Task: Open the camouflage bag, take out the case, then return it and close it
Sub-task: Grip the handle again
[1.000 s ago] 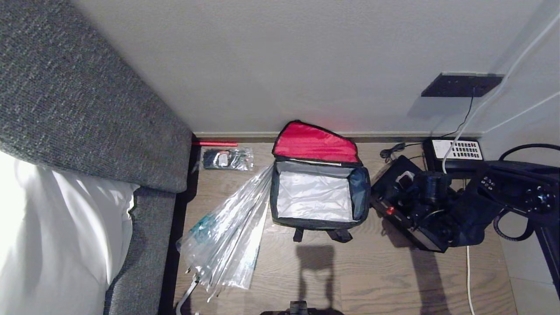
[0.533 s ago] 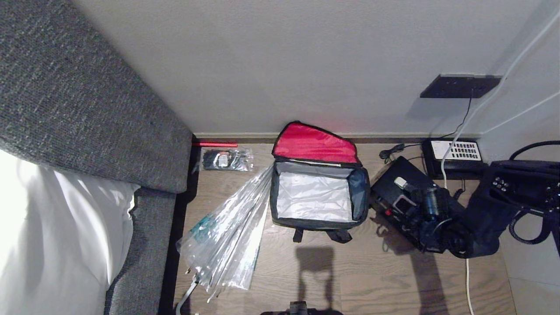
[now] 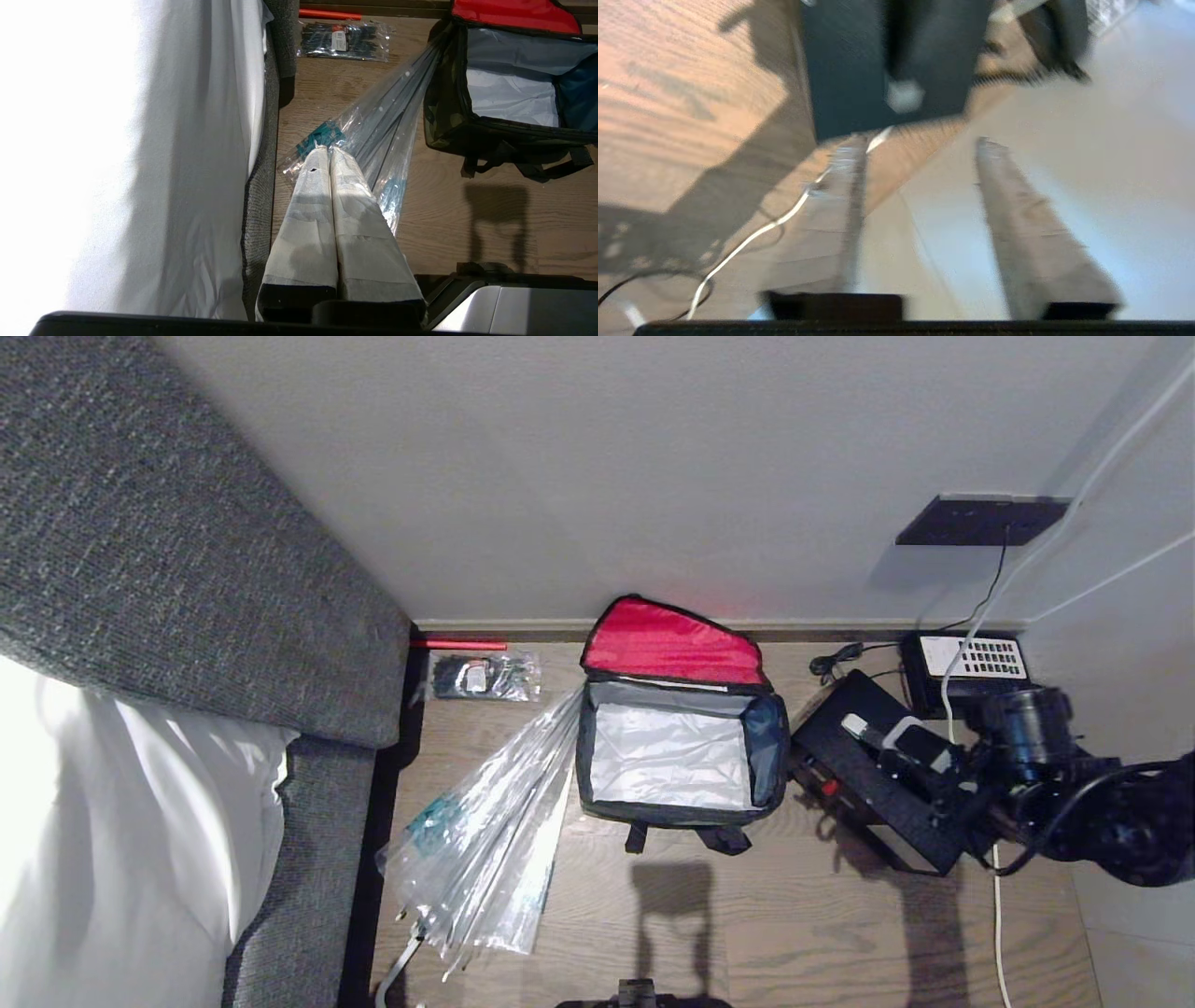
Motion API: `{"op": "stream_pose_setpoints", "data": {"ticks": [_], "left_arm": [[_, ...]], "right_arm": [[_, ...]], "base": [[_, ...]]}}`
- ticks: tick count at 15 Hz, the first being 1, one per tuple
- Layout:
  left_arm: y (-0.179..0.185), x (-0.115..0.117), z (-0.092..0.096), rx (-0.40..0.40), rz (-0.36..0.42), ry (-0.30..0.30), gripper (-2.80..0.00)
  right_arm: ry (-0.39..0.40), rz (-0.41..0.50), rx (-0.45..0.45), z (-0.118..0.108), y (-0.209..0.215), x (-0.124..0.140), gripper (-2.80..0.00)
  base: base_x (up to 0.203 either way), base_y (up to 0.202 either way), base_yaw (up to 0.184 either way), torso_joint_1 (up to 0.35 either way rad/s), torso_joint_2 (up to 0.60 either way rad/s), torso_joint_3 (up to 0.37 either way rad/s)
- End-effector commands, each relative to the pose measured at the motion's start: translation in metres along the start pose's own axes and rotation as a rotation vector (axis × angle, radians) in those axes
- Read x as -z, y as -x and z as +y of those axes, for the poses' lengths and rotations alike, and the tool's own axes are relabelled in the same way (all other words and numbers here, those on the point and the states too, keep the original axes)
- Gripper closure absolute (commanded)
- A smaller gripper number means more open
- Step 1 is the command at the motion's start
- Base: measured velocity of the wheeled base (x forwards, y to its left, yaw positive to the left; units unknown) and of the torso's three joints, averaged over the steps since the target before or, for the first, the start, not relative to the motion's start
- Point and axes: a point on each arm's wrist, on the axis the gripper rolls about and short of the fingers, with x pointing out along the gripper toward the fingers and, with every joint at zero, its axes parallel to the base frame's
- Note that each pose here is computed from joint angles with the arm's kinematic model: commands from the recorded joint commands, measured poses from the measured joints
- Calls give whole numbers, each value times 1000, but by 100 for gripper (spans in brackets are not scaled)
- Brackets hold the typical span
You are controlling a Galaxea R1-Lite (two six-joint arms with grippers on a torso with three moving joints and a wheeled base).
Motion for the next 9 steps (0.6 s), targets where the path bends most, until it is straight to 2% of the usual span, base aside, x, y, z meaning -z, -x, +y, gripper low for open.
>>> {"op": "stream_pose_setpoints", "data": {"ticks": [1,3,5,9], "left_arm": [[0,0,0,-1,0,0,0],[0,0,0,-1,0,0,0],[0,0,0,-2,0,0,0],[0,0,0,-1,0,0,0]], "right_arm": [[-65,-58,58,-32,58,12,0],[-100,-74,61,-42,105,36,0],[-154,-110,91,-41,145,64,0],[-348,-204,142,-19,202,124,0]], "base": [[0,0,0,0,0,0],[0,0,0,0,0,0],[0,0,0,0,0,0],[0,0,0,0,0,0]]}}
